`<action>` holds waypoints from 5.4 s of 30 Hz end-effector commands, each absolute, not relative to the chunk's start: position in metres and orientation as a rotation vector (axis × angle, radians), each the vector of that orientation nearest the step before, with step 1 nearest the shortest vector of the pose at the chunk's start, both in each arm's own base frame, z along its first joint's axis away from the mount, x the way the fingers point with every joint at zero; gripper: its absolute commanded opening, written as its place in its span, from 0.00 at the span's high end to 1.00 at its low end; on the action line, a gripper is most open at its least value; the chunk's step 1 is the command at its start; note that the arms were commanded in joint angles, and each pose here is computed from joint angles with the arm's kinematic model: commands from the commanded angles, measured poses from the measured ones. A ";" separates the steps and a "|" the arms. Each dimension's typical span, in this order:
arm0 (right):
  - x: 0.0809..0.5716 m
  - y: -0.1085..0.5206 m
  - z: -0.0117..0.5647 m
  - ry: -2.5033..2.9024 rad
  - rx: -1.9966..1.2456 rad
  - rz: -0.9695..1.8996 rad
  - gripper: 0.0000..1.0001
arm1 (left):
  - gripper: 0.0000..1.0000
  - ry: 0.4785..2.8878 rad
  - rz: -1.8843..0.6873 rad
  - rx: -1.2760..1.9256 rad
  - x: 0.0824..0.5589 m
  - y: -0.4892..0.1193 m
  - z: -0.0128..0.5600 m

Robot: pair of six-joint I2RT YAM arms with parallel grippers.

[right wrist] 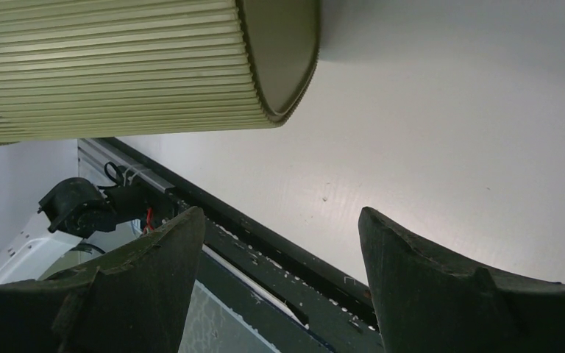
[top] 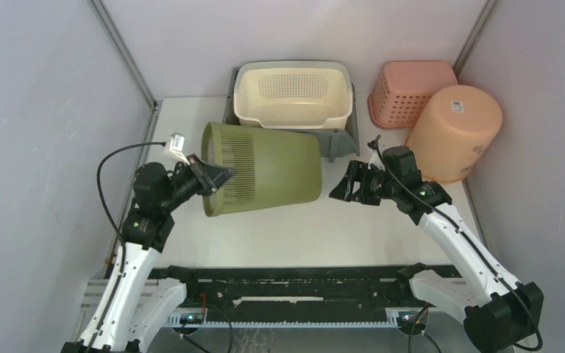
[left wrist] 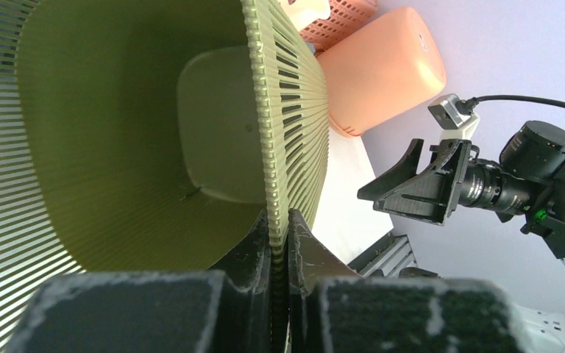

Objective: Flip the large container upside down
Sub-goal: Turn the container upside down at the center of the board.

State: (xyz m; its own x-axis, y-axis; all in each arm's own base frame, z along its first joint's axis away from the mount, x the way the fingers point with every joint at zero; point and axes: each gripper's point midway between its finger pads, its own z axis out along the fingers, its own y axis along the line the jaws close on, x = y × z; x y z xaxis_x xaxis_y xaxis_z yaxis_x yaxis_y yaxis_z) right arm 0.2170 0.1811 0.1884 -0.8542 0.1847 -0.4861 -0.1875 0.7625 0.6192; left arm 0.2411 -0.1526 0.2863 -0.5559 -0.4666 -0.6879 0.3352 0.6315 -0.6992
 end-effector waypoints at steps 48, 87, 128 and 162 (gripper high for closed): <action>0.284 0.172 0.200 2.370 0.039 0.837 0.16 | 0.00 2.030 -0.910 -0.447 0.281 -0.133 0.197; 0.315 0.163 0.223 2.268 0.071 0.921 0.16 | 0.00 1.684 -1.265 -0.247 0.274 -0.166 0.259; 0.243 0.186 0.245 2.174 0.020 1.078 0.23 | 0.63 1.778 -1.476 -0.080 0.241 -0.236 0.275; 0.219 0.174 0.242 2.179 0.052 1.043 0.23 | 0.08 1.878 -1.581 0.114 0.219 -0.246 0.271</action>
